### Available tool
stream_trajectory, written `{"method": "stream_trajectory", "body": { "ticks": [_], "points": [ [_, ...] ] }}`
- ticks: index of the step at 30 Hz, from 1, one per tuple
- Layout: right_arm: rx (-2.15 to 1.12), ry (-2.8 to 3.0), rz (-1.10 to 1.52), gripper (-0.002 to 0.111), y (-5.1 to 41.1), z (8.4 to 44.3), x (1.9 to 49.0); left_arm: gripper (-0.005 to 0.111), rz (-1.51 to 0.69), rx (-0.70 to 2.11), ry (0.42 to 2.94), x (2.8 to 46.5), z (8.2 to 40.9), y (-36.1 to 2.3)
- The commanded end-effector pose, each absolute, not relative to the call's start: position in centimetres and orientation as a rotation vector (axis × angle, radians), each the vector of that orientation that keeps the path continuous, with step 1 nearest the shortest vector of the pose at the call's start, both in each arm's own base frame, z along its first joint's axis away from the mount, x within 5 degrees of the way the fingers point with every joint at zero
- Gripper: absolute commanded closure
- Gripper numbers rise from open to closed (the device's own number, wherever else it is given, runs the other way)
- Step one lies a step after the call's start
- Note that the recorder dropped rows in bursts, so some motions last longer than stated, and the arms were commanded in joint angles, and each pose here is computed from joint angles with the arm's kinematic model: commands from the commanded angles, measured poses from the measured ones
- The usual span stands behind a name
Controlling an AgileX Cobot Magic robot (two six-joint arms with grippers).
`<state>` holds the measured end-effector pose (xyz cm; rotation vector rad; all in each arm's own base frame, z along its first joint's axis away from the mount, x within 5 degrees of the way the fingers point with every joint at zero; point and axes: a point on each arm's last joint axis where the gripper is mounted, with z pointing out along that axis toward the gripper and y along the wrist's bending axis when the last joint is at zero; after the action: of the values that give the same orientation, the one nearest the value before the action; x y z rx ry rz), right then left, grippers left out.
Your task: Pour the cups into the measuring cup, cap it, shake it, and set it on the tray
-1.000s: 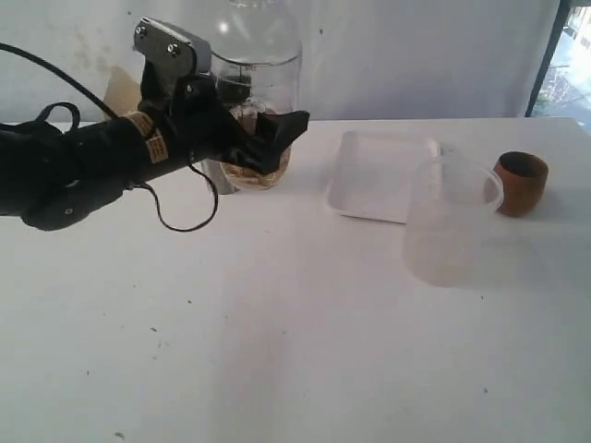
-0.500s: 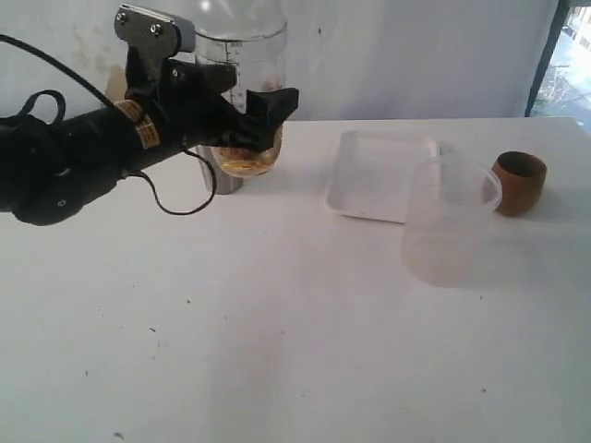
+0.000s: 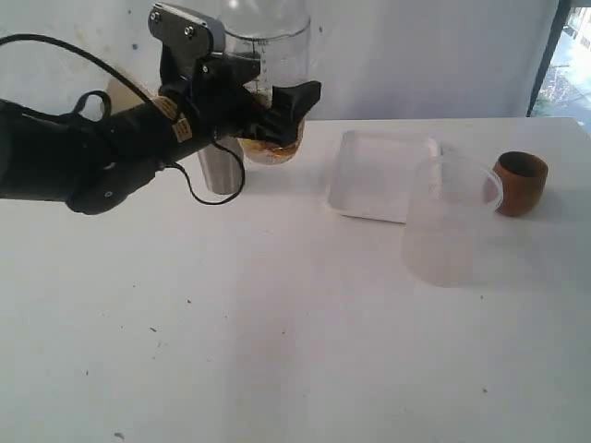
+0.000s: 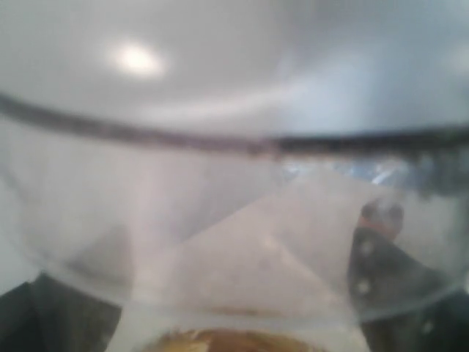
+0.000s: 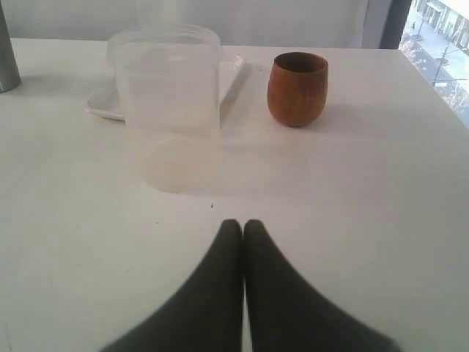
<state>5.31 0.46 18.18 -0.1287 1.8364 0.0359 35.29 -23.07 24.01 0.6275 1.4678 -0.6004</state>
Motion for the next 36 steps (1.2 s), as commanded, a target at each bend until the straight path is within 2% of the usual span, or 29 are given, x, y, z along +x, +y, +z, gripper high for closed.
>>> {"method": "stream_trajectory", "body": {
  "ticks": [1, 9, 15, 19, 23, 29, 36],
  "points": [
    [-0.13, 1.825, 0.03, 0.108, 0.4, 18.2, 5.3, 0.107, -0.62, 0.633, 1.404, 36.8, 24.0, -24.3],
    [-0.13, 1.825, 0.03, 0.108, 0.4, 18.2, 5.3, 0.107, -0.658, 0.647, 1.377, 40.3, 22.7, -26.5],
    [-0.13, 1.825, 0.03, 0.108, 0.4, 18.2, 5.3, 0.107, -0.457, 0.782, 1.524, 43.2, 21.2, -27.5],
    [-0.13, 1.825, 0.03, 0.108, 0.4, 18.2, 5.3, 0.107, -0.467, 0.905, 1.464, 42.4, 21.3, -29.1],
    [-0.13, 1.825, 0.03, 0.108, 0.4, 18.2, 5.3, 0.107, -0.368, 1.099, 1.33, 40.7, 21.2, -31.3],
    [-0.13, 1.825, 0.03, 0.108, 0.4, 18.2, 5.3, 0.107, -0.309, 1.13, 1.312, 40.7, 21.7, -31.8],
    [-0.13, 1.825, 0.03, 0.108, 0.4, 18.2, 5.3, 0.107, -0.171, 1.167, 1.299, 41.2, 23.9, -33.0]
  ]
}}
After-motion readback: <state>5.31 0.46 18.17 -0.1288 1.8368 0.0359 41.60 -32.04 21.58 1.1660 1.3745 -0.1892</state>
